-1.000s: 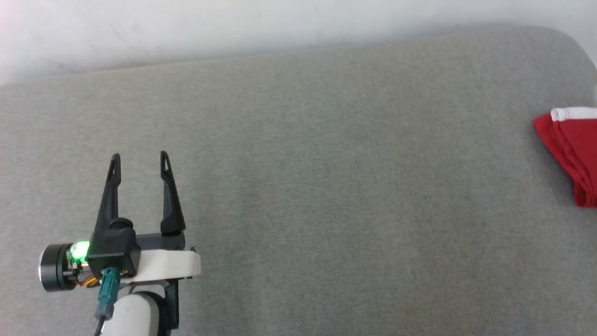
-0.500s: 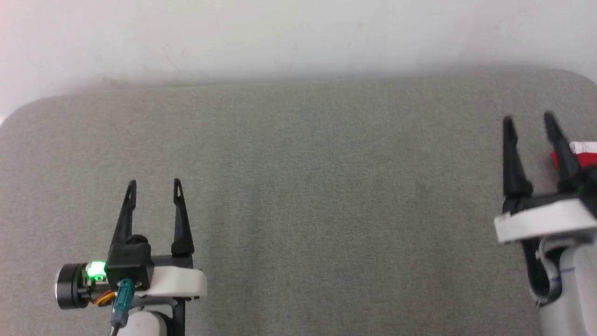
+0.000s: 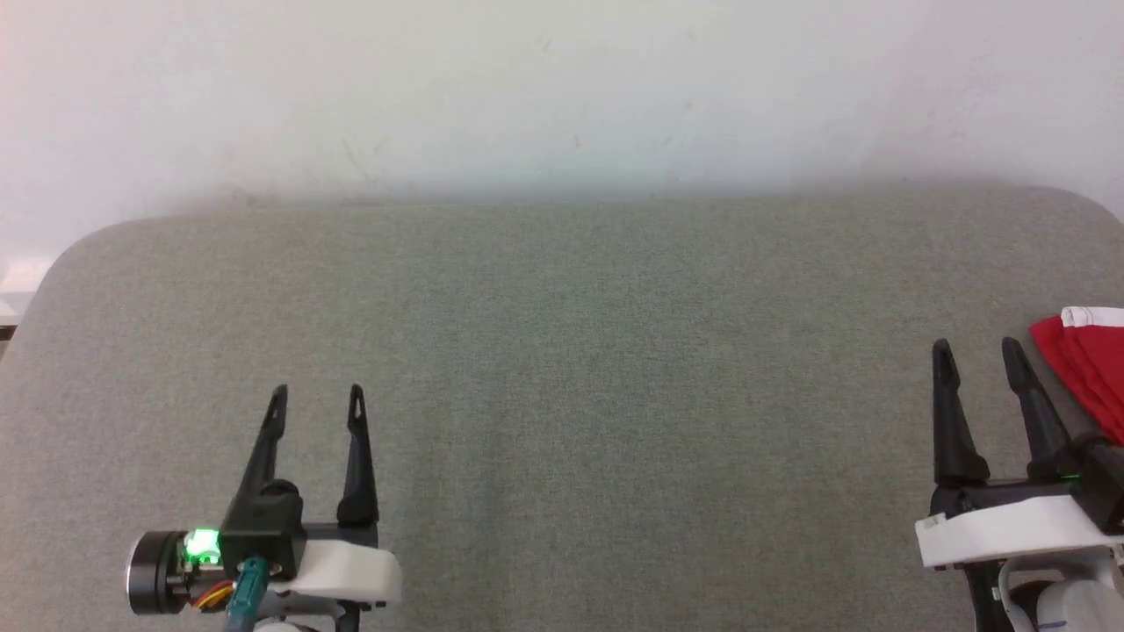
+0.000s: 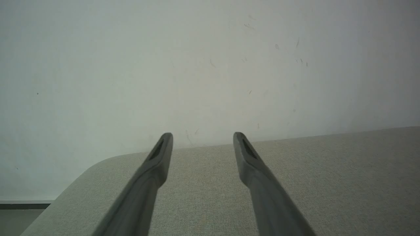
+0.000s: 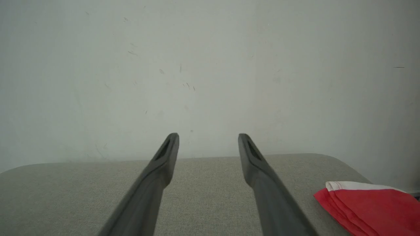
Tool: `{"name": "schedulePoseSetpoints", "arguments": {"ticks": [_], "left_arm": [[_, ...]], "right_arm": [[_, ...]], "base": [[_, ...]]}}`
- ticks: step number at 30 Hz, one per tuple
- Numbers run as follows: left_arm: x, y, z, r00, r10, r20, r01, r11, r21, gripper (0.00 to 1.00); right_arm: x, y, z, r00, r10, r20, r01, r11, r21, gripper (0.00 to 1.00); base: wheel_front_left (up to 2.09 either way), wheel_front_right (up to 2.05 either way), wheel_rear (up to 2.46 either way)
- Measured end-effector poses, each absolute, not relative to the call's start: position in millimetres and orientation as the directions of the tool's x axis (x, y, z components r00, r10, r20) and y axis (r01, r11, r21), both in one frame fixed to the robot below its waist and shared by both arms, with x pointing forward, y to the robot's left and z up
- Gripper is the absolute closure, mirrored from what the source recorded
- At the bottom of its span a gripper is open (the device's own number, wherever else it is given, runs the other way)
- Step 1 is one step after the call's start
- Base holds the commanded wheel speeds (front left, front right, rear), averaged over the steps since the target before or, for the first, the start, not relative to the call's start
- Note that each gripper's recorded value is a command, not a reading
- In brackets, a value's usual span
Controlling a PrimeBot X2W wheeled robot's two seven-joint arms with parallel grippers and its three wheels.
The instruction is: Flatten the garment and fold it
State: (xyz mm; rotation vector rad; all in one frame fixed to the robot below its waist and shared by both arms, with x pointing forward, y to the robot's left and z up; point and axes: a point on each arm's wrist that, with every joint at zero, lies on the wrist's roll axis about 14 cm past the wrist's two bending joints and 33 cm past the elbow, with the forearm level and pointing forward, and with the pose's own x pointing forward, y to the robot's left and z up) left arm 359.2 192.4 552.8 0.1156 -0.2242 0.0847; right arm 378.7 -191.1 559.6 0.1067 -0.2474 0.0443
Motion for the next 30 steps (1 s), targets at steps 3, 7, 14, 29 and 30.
{"name": "schedulePoseSetpoints", "arguments": {"ticks": [3,7,14,29,30], "left_arm": [[359.3,192.4,552.4,0.972,0.071,0.224,-0.096,0.99,0.105,1.0],[359.6,192.2,551.9,0.973,0.069,0.221,-0.094,0.99,0.105,1.0],[360.4,191.3,549.9,0.976,0.065,0.206,-0.088,0.991,0.103,1.0],[362.0,190.2,546.7,0.982,0.062,0.18,-0.08,0.992,0.094,1.0],[362.2,189.8,546.1,0.983,0.059,0.176,-0.076,0.993,0.093,1.0]], "right_arm": [[378.5,-191.0,558.5,0.969,0.032,0.243,-0.057,0.993,0.099,1.0],[378.4,-190.5,558.1,0.97,0.033,0.239,-0.059,0.993,0.099,1.0],[378.5,-188.5,556.0,0.974,0.041,0.225,-0.063,0.994,0.092,1.0],[378.7,-185.8,552.0,0.98,0.053,0.194,-0.069,0.995,0.073,1.0],[378.7,-185.7,551.7,0.98,0.054,0.191,-0.069,0.995,0.072,1.0]], "base": [[0.0,0.0,0.0],[0.0,0.0,0.0],[0.0,0.0,0.0],[0.0,0.0,0.0],[0.0,0.0,0.0]]}}
